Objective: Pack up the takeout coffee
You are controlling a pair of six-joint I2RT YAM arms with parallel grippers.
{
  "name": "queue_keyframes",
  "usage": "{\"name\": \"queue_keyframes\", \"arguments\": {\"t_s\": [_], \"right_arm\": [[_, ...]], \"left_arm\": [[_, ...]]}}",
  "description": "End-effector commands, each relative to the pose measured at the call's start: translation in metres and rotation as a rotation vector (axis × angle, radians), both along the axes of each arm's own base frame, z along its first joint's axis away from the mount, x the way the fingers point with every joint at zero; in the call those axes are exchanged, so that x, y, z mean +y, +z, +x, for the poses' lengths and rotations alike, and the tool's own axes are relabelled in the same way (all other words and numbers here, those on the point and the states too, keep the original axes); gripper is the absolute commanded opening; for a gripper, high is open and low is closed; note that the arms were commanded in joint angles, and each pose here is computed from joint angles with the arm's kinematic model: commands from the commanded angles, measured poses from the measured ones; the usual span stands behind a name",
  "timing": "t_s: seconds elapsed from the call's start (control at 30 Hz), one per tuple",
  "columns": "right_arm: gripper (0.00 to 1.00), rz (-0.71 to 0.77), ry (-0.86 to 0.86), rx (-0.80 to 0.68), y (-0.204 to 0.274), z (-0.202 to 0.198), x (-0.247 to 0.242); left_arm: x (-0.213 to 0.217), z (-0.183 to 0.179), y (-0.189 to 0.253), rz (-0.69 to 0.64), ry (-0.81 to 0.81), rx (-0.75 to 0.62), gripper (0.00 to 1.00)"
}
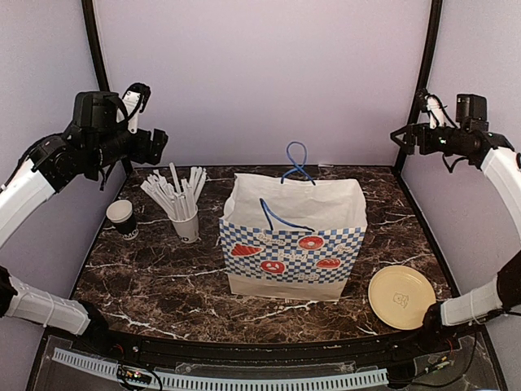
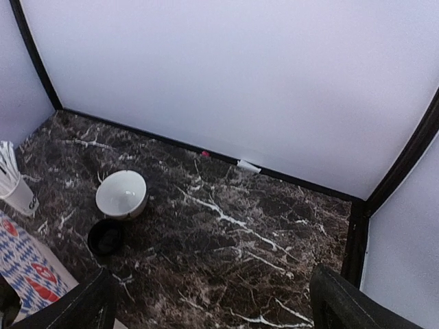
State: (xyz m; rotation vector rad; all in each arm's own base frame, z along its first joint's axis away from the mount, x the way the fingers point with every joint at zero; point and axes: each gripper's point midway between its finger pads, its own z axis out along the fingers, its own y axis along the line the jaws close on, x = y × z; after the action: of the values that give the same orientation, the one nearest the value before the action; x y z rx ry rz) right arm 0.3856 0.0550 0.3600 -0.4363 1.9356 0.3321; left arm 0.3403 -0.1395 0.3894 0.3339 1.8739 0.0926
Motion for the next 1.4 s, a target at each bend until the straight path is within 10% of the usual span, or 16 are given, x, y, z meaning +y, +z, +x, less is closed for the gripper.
{"name": "queue_keyframes", "arguments": {"t_s": [0.0,0.6,0.9,1.37], "right_arm": [[0.98,0.165,-0.103,-0.183,0.051,0.002,-0.005],[0.99,0.162,-0.015,-0.217,0.079,-0.033,0.010],[0.99,0.122,0.110,-0.208,0.071,-0.042,0.026],[0.99,0.144,0.215,-0.184,0.061,-0.046,0.040]], "left_arm": [[0.015,-0.011,0.012,-0.081,0.036,-0.074,0.99],[-0.024,-0.021,-0.019,-0.060,-0.191,0.065,0.98],[-0.025,-0.039,-0.061,-0.164,-0.163,0.275,0.57],[0.020,0.033,-0.076,-0.253,-0.037,0.373,0.50]]}}
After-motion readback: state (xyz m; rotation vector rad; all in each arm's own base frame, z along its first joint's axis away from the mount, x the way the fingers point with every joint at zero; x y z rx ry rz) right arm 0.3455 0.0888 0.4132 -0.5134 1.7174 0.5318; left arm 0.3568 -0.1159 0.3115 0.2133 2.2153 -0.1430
